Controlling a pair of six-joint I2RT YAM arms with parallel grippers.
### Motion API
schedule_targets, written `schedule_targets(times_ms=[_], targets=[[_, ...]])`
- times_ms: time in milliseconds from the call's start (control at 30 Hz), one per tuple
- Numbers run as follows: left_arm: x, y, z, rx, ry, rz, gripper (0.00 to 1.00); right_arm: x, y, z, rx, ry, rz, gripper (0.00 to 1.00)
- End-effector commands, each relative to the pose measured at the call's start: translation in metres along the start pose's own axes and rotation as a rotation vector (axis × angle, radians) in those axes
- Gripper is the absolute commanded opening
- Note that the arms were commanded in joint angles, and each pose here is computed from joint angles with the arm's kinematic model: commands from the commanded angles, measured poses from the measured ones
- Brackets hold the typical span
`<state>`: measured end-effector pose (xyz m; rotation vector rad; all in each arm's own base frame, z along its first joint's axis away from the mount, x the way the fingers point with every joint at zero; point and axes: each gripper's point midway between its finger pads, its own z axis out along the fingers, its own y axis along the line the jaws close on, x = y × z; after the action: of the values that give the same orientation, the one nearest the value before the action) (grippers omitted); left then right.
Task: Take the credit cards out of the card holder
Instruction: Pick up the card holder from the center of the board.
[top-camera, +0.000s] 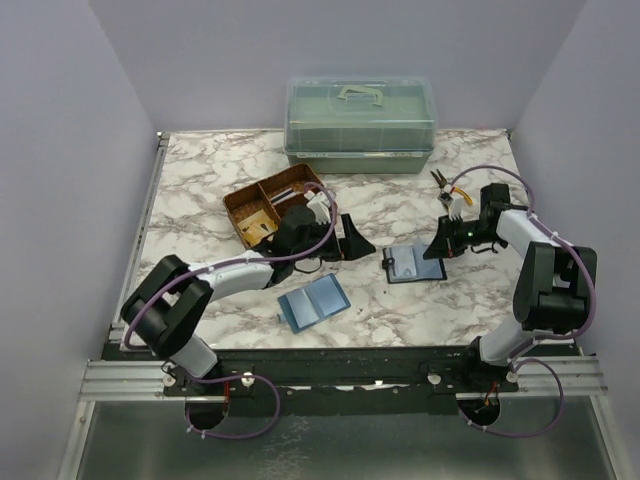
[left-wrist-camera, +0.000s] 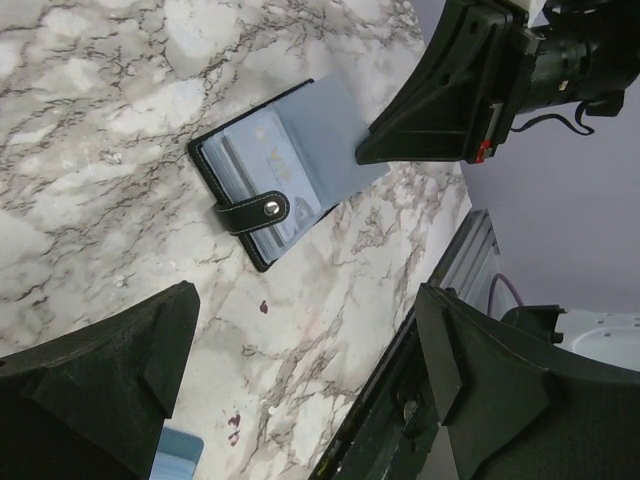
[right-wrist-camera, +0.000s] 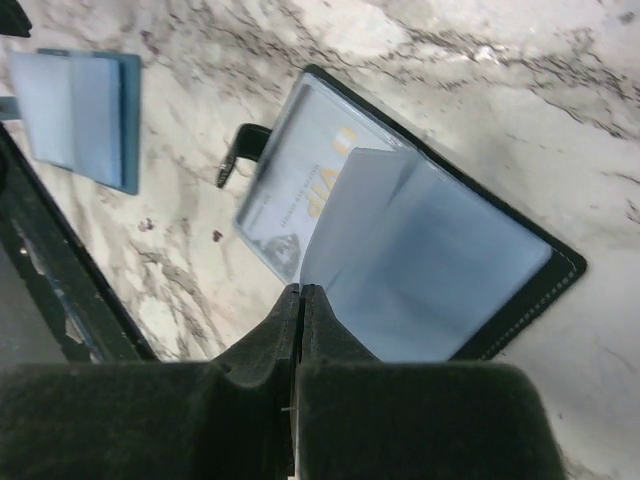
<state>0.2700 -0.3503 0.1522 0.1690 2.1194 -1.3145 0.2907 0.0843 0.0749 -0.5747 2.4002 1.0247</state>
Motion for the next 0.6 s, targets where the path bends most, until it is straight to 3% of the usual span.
schedule_targets(times_ms=[0,233,567], targets=[[-0.003,-0.016,0.026,0.036,-0.04,-0.001,0.97,0.007,-0.024,-0.011,0.162,0.044,-0.027,0.0],[0.009,-0.018,0.053,0.033,-0.039,-0.029,0.96,0.009,-0.047,-0.013,0.293,0.045,0.024,0.02],[0.014,-0.022,0.067,0.032,-0.065,-0.036,0.95,0.018,-0.058,-0.011,0.331,0.072,0.053,0.12]])
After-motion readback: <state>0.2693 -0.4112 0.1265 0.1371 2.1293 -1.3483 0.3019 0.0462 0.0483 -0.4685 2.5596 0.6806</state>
